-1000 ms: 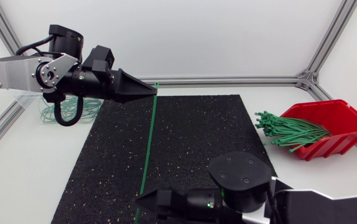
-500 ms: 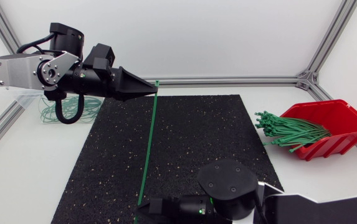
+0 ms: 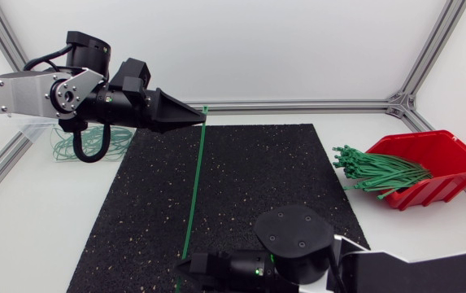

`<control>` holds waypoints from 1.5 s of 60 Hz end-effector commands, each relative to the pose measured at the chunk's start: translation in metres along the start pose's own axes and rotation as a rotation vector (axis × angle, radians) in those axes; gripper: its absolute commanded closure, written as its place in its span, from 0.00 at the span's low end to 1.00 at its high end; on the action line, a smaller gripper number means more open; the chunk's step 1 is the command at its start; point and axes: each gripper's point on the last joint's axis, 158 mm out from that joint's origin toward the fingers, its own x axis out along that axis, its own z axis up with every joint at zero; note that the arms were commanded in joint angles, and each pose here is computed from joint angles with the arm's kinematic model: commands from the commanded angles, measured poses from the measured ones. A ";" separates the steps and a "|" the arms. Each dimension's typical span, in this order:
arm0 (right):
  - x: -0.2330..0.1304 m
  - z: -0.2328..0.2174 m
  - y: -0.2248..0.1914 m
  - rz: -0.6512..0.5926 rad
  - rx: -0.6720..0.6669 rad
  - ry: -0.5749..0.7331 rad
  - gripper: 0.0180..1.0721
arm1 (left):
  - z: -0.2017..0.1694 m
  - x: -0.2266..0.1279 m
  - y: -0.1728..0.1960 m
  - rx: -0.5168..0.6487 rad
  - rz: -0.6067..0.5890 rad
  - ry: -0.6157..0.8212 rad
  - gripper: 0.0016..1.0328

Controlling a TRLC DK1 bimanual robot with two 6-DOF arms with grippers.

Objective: Take a green cable tie from the red box, thread the tail through the head to close it, then place it in the transparent bin on the left.

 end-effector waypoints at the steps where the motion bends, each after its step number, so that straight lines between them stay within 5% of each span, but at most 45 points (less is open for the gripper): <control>1: 0.000 -0.004 0.004 0.007 0.002 0.015 0.77 | 0.000 0.002 0.002 -0.003 -0.017 0.010 0.96; 26: -0.007 -0.004 0.014 0.027 0.009 0.028 0.77 | -0.001 0.002 0.001 -0.004 -0.019 0.012 0.96; 37: -0.007 -0.004 0.014 0.028 0.007 0.030 0.89 | -0.004 0.003 0.001 -0.008 -0.020 0.015 0.96; 52: -0.007 -0.008 0.009 0.011 0.002 0.042 0.89 | -0.006 0.006 -0.001 -0.010 -0.024 0.023 0.96; 62: -0.008 -0.010 0.008 0.009 0.004 0.049 0.75 | -0.007 0.007 -0.003 -0.009 -0.026 0.027 0.96; 90: -0.010 -0.007 0.014 0.018 0.009 0.046 0.77 | -0.008 0.010 -0.006 -0.009 -0.029 0.034 0.96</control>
